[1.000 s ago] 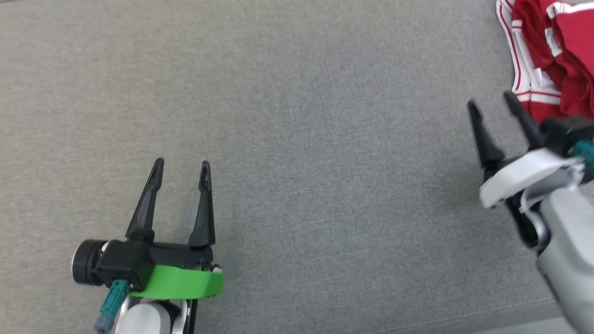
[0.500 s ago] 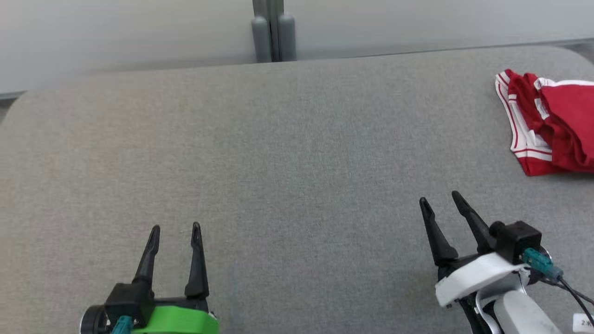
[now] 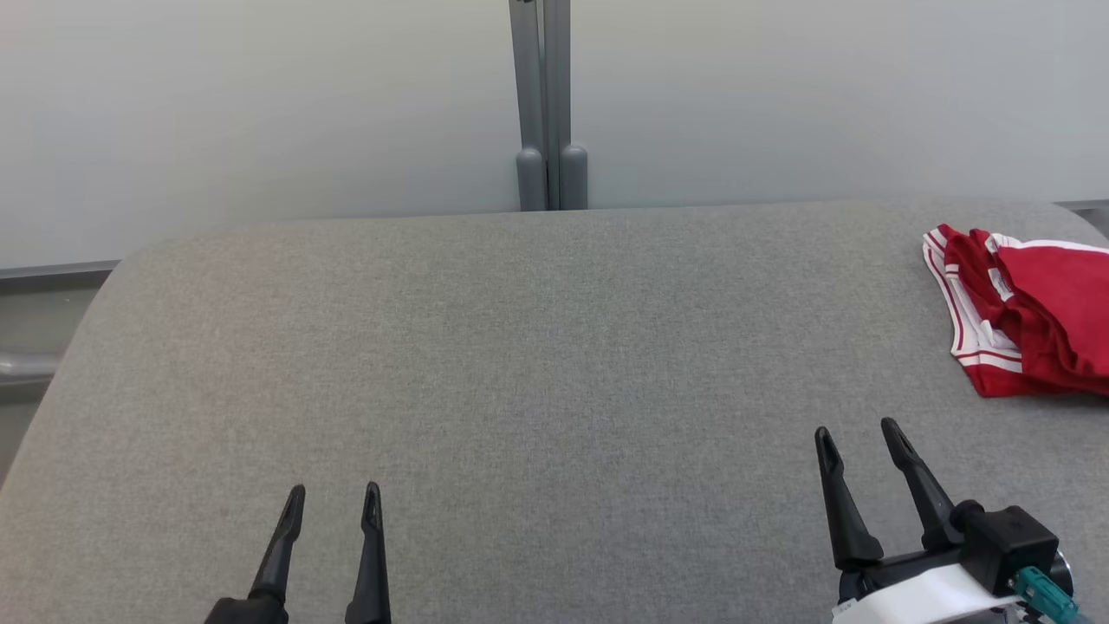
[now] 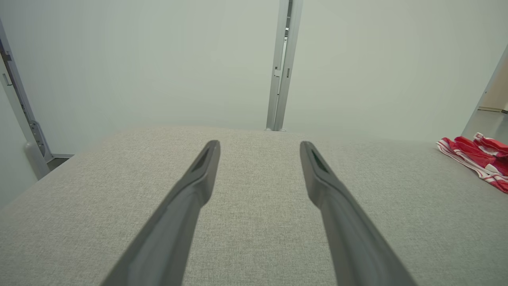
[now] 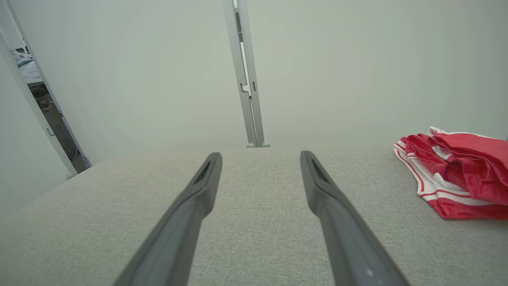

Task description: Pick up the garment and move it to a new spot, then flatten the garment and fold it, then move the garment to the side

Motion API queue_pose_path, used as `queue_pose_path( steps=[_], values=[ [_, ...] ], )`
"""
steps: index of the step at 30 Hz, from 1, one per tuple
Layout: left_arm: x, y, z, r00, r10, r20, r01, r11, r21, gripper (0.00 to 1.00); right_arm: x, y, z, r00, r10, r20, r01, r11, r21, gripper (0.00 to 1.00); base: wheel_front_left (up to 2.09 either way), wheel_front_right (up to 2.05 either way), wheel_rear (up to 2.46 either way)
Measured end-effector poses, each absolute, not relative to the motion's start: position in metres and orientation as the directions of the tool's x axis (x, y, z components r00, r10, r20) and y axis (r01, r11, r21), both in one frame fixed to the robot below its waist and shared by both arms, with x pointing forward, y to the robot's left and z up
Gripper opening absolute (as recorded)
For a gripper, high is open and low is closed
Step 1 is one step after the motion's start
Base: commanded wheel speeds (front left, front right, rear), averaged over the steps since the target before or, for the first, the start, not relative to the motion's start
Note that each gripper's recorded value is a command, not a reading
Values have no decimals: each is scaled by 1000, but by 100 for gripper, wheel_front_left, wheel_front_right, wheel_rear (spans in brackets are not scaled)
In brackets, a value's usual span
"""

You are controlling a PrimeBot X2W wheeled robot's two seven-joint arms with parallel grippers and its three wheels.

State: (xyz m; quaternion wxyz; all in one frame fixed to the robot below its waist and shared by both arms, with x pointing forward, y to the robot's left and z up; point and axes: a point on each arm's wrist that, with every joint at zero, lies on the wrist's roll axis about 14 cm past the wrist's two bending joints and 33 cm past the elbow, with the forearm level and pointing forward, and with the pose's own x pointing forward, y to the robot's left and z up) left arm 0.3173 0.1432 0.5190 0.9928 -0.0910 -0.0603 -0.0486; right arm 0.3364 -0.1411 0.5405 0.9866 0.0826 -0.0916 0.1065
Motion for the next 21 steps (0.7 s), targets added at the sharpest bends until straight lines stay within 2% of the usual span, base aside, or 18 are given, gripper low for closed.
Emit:
queue_pose_path(
  steps=[9, 21],
  values=[
    [291, 141, 497, 993, -97, 70, 106, 982, -157, 100, 308, -143, 533, 967, 177, 185, -204, 969, 138, 100, 0, 0, 0],
    [288, 141, 492, 994, -95, 56, 103, 983, -153, 100, 300, -151, 529, 974, 146, 176, -173, 974, 149, 100, 0, 0, 0]
  ],
)
